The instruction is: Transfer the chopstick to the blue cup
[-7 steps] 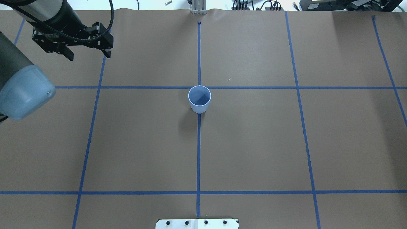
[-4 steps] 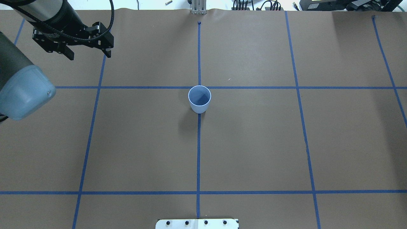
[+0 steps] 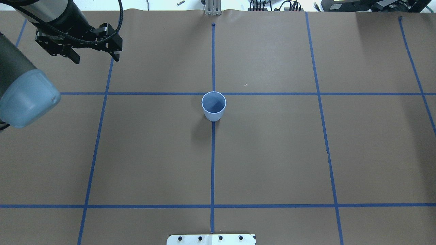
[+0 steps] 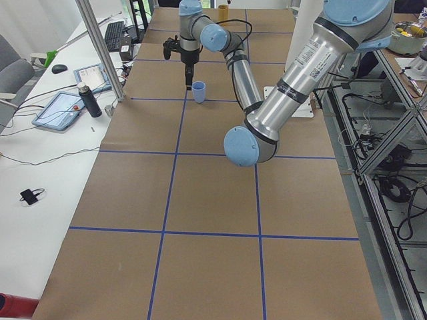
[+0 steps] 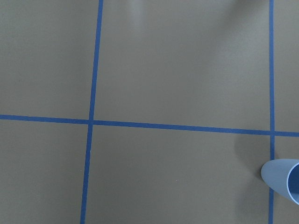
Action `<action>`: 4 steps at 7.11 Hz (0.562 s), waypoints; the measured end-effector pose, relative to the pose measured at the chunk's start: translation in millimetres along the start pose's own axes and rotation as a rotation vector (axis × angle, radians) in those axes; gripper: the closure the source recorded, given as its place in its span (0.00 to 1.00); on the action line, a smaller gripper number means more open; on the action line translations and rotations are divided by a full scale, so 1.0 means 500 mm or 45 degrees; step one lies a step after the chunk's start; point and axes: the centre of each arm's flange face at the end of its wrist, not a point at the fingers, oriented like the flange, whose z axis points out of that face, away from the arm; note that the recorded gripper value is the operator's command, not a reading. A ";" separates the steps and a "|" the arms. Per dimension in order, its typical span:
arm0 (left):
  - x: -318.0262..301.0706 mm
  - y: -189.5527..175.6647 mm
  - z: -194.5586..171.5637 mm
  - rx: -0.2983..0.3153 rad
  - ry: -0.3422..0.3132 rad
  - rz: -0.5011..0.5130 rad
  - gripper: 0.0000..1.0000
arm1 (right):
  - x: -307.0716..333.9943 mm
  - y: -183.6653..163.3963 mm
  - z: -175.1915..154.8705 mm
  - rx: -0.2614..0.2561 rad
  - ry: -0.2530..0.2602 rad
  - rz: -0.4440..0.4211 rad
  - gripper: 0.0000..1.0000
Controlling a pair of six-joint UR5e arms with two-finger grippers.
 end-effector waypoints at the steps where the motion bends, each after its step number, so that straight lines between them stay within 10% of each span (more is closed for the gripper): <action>1: 0.001 0.000 0.000 0.000 0.001 0.001 0.01 | 0.003 0.000 0.005 -0.004 -0.006 0.005 0.34; 4: 0.001 0.000 -0.002 0.001 0.002 0.003 0.01 | 0.002 0.006 0.008 -0.003 -0.026 0.009 0.49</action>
